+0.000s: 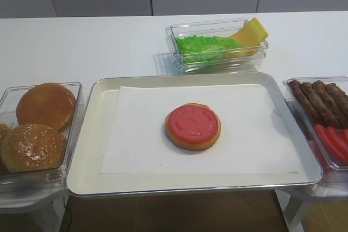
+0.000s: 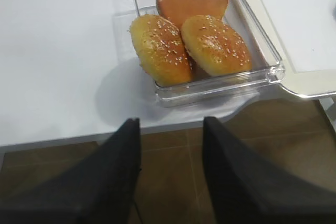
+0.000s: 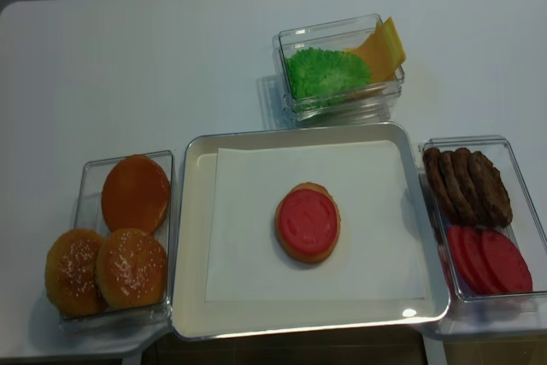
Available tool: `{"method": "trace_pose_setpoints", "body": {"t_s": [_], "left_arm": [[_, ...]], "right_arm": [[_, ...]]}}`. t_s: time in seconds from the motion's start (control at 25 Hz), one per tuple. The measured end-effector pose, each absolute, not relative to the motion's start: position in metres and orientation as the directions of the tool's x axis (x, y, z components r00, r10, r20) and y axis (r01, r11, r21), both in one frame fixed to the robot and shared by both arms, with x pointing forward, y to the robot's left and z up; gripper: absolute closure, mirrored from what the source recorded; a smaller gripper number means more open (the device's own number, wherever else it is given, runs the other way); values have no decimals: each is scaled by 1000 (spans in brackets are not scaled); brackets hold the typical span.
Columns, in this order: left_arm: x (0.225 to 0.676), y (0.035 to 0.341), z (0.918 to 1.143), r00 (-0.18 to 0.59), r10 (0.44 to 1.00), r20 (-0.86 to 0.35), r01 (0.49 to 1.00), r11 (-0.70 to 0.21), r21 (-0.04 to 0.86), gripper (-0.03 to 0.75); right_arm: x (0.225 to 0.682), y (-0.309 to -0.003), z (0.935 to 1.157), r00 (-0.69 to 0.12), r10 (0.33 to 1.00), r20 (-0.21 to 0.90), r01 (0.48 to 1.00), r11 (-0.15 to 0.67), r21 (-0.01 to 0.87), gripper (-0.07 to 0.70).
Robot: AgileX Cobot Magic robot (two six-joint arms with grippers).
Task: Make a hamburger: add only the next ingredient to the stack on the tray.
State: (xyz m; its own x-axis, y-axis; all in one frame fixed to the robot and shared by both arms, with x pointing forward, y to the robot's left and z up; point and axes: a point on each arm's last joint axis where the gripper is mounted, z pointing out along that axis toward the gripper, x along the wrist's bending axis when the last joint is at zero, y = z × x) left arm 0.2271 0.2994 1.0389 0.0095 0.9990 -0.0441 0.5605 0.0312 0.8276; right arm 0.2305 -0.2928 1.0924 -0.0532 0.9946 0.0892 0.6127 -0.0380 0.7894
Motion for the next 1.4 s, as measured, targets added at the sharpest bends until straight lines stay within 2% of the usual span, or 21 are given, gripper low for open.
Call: {"method": "trace_pose_setpoints", "body": {"t_s": [0.16, 0.28, 0.6, 0.76, 1.4], "left_arm": [[227, 299, 1039, 9, 999, -44, 560, 31, 828, 417], [227, 299, 1039, 9, 999, -44, 560, 31, 828, 417], [227, 299, 1039, 9, 999, -44, 560, 31, 828, 417], [227, 299, 1039, 9, 999, -44, 560, 31, 828, 417], [227, 299, 1039, 9, 999, -44, 560, 31, 828, 417]], "right_arm": [[212, -293, 1090, -61, 994, 87, 539, -40, 842, 183], [205, -294, 1087, -70, 995, 77, 511, -30, 859, 183], [215, -291, 1052, -86, 992, 96, 566, -31, 824, 183], [223, -290, 1043, -92, 991, 92, 562, -25, 827, 183], [229, -290, 1039, -95, 991, 89, 546, -23, 838, 183]]}}
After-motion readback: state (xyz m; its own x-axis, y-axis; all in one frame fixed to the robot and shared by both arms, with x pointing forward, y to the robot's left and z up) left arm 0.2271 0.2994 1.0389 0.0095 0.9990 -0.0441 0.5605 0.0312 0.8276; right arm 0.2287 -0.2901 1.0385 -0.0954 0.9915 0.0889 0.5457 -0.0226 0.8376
